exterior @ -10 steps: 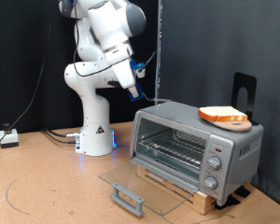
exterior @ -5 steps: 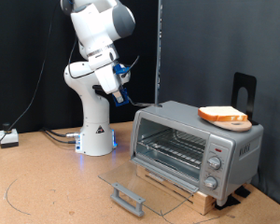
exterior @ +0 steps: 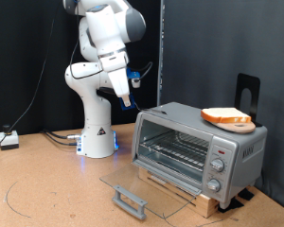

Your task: Make a piece of toast with the oven

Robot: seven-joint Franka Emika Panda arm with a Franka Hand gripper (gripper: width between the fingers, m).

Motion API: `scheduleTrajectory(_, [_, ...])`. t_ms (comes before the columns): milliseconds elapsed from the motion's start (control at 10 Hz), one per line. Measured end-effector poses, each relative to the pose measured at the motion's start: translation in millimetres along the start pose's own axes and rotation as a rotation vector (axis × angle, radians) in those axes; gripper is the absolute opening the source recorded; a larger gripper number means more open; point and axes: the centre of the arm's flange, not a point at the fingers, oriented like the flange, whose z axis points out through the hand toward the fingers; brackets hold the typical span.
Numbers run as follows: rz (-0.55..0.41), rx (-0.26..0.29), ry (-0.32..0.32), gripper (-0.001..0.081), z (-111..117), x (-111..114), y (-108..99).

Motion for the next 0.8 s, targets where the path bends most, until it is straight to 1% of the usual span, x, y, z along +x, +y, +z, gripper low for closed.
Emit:
scheduleTrajectory(100, [0.009,-0.004,-0.01,0.0419,4,3,-3])
scheduleTrajectory(300, [0.004,0.0,-0.004,0.0419,3,4,-3])
scheduleTrajectory(500, [0.011,0.021,0.004,0.0419,7,7,-5])
scheduleTrajectory(800, [0.011,0.047,0.012,0.0419,23,20,-12])
